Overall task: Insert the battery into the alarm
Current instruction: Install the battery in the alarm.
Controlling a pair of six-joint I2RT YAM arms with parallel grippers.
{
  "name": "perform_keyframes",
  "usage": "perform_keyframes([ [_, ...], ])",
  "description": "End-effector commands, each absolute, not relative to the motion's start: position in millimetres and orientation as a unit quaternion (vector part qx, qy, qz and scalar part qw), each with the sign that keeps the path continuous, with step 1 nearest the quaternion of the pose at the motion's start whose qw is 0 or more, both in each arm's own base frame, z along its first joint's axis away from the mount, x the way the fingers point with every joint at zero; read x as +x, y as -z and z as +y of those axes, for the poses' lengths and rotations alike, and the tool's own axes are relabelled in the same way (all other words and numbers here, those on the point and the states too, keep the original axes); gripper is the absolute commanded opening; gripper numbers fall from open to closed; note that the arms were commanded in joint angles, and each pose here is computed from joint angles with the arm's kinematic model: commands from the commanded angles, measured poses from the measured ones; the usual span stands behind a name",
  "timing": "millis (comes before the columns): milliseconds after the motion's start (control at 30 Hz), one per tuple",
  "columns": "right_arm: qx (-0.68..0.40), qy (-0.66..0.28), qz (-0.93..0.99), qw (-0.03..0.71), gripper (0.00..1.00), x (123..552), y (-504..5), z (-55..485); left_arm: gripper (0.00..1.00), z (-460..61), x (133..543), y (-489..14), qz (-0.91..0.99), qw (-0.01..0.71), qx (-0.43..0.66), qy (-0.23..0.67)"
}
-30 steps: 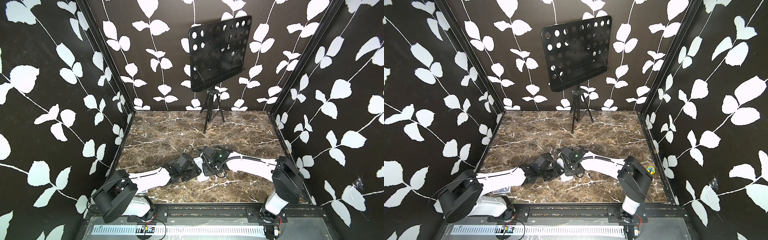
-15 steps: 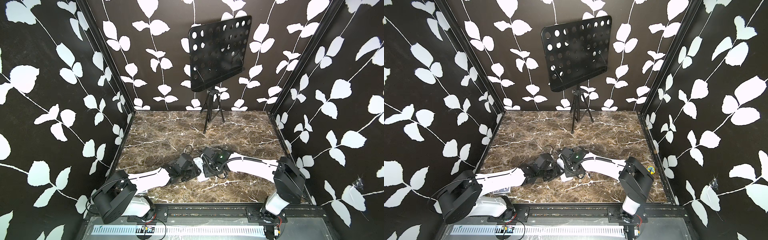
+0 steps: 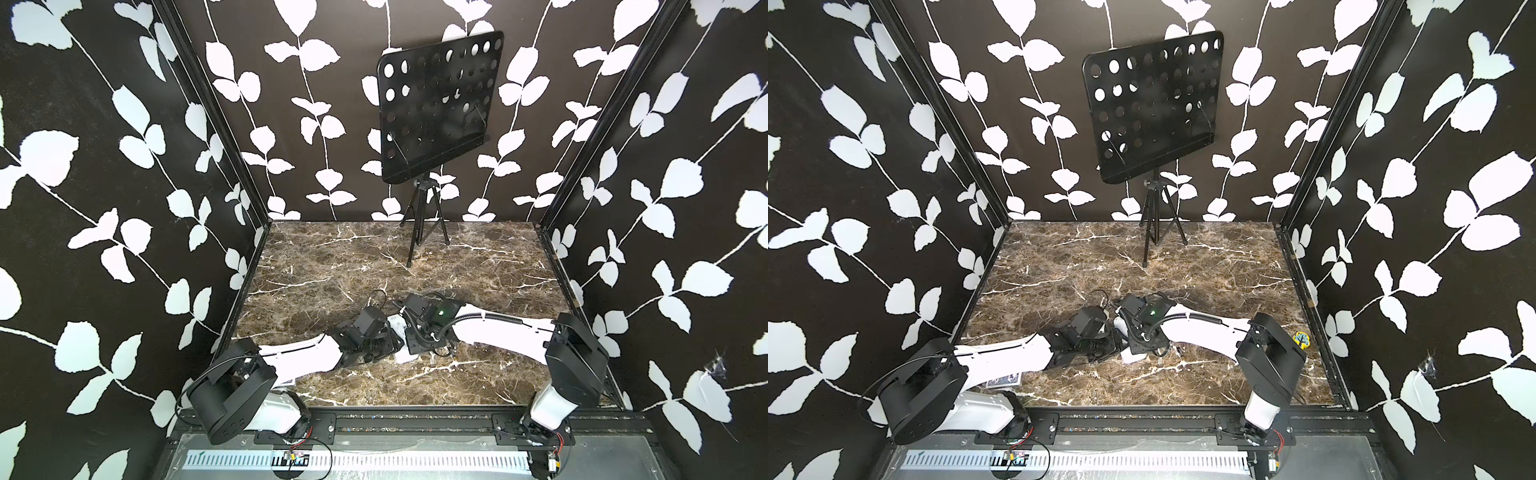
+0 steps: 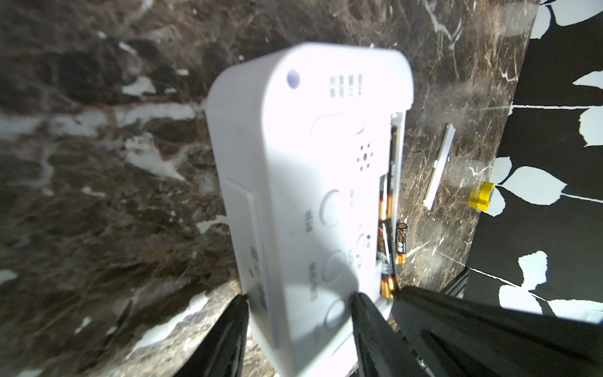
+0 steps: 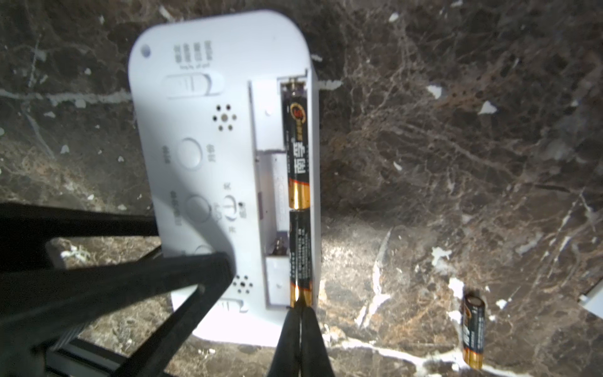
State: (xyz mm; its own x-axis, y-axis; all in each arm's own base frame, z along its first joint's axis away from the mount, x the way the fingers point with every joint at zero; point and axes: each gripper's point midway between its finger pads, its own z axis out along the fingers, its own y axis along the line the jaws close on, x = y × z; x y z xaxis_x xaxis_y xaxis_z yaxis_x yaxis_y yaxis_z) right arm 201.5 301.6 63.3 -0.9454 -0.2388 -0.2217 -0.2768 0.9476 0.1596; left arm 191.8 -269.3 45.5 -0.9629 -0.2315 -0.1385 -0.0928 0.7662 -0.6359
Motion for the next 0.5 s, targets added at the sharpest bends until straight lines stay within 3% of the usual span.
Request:
perform_keyframes([
  [0,-0.124,-0.061,0.988,0.073,0.03,196,-27,293,0.53,-242,169,-11,0.959,0.062,-0.093,0.262],
  [233,-0.116,-0.043,0.991,0.059,0.02,195,-21,286,0.52,-241,166,-10,0.959,0.060,-0.095,0.261],
  [467,-0.112,-0.077,0.984,0.114,0.04,206,-64,288,0.52,-239,168,-18,0.958,0.069,-0.094,0.261],
])
